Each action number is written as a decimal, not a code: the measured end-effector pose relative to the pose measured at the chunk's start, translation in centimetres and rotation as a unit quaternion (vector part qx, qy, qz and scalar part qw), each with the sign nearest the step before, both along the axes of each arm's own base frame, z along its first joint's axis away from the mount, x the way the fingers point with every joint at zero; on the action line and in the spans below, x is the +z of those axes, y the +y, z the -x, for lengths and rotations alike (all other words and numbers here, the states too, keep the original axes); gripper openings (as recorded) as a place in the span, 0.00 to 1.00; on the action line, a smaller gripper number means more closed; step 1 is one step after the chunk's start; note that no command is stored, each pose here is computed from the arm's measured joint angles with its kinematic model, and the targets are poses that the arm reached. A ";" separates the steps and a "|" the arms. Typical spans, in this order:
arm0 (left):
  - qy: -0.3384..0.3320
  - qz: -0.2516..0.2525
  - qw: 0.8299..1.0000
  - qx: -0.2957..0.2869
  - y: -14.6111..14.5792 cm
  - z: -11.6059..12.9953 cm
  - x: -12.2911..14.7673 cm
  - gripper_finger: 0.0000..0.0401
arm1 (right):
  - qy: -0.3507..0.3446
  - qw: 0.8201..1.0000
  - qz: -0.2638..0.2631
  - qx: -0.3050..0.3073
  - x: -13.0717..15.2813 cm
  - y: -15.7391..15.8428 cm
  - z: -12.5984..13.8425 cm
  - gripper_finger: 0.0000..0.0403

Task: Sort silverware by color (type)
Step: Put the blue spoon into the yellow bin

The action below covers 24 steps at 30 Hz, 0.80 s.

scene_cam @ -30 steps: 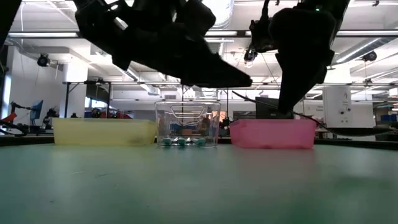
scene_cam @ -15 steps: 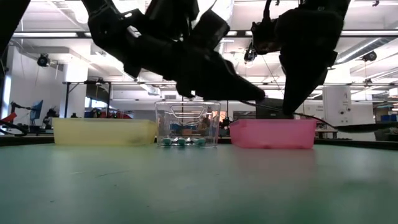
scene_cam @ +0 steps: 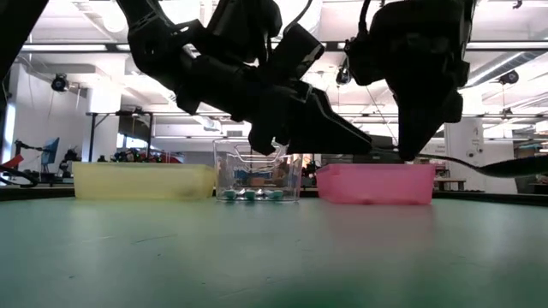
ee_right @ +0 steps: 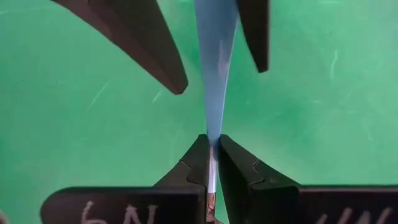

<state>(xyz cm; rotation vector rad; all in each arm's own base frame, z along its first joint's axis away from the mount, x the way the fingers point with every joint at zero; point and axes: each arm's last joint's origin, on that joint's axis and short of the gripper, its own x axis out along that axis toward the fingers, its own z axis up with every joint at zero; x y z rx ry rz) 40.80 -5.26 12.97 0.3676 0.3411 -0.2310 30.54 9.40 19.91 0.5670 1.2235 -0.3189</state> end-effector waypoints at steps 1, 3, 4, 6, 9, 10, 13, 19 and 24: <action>0.001 0.000 1.000 -0.001 0.0 0.0 0.0 0.41 | 0.001 1.000 -0.007 0.000 0.0 -0.1 0.0 0.03; 0.003 -0.002 1.000 -0.002 -0.1 0.0 -0.1 0.36 | 0.001 1.000 -0.010 -0.002 0.0 -0.3 -0.1 0.03; 0.004 -0.003 1.000 -0.002 -0.1 0.1 -0.1 0.33 | 0.002 1.000 -0.014 -0.003 0.0 -0.4 -0.2 0.03; 0.009 -0.006 1.000 -0.003 -0.1 0.1 -0.2 0.28 | 0.001 1.000 -0.026 -0.003 0.0 -0.6 -0.3 0.03; 0.015 -0.007 1.000 -0.005 -0.1 0.2 -0.3 0.21 | -0.005 0.999 -0.034 0.000 0.1 -0.7 -0.5 0.03; 0.017 -0.008 1.000 -0.006 -0.1 0.2 -0.4 0.19 | -0.004 0.999 -0.037 0.000 0.1 -0.8 -0.5 0.03; 0.021 -0.009 1.000 -0.006 -0.1 0.2 -0.4 0.13 | -0.002 0.999 -0.043 -0.001 0.1 -1.0 -0.5 0.03; 0.022 -0.008 1.000 -0.006 -0.1 0.2 -0.5 0.12 | -0.001 0.998 -0.062 -0.022 0.1 -1.4 -0.7 0.03; 0.024 -0.006 1.000 -0.004 -0.1 0.2 -0.5 0.20 | -0.005 0.996 -0.078 -0.036 0.2 -1.7 -1.0 0.03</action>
